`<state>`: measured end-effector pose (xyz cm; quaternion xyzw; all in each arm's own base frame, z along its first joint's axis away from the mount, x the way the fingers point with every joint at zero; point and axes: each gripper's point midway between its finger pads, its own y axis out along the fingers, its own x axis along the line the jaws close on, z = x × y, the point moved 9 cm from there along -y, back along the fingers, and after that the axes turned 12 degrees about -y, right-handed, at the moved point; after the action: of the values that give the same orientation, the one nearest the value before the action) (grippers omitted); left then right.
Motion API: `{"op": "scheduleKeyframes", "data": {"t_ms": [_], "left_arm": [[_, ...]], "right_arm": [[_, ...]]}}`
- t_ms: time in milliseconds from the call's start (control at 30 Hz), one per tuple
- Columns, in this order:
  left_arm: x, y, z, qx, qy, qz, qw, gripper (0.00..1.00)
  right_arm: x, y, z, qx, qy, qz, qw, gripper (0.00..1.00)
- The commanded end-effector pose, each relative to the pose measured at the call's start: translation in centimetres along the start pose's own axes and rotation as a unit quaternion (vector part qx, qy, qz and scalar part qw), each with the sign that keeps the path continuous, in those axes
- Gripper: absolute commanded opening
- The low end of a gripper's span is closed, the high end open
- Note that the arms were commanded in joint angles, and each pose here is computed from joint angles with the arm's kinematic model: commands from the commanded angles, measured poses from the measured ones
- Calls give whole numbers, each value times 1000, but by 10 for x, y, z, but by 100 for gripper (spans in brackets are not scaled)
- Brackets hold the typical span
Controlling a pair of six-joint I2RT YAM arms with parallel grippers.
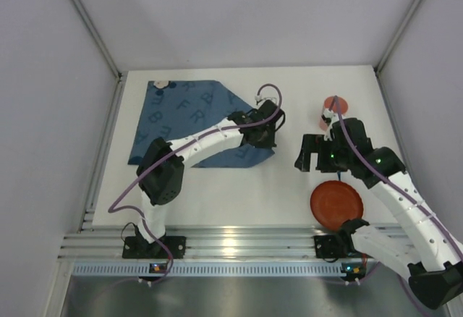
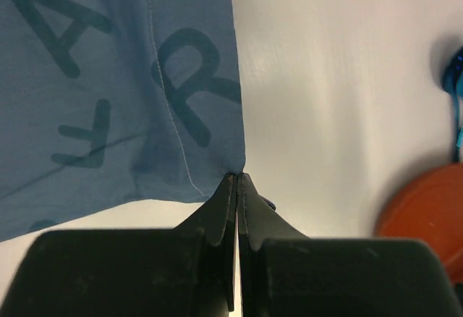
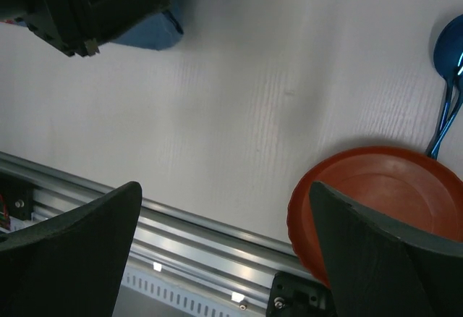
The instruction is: Set the dinner table for one person
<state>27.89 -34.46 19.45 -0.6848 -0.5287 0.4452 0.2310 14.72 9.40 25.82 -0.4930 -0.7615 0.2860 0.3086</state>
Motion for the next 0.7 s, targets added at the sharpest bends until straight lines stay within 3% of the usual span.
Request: {"op": "scheduleKeyframes", "data": {"t_ms": [0, 33, 100, 133, 167, 367, 467, 667], "left_arm": [[-27, -2, 2, 12, -72, 58, 996, 0], [-28, -3, 2, 13, -76, 58, 995, 13], [-25, -11, -2, 2, -80, 43, 996, 54], [-23, -15, -5, -9, -80, 37, 996, 86], [-21, -21, -8, -19, -81, 32, 996, 99], [27, -66, -45, -80, -134, 6, 988, 98], [83, -83, -59, -102, -173, -29, 979, 98], [212, -102, -46, -110, -237, -147, 954, 98]], "right_arm": [[0, -4, 2, -2, -11, 3, 1000, 100], [0, -4, 2, -1, -11, 5, 1000, 100], [-1, -2, -1, 0, -12, 9, 1000, 100], [-1, -2, -2, 1, -12, 11, 1000, 100], [-1, -1, -4, 2, -13, 14, 1000, 100], [0, 19, -5, 32, 2, 11, 999, 100], [-1, 42, 0, 74, 21, 10, 997, 100], [2, 96, 1, 127, 70, -26, 989, 100]]}}
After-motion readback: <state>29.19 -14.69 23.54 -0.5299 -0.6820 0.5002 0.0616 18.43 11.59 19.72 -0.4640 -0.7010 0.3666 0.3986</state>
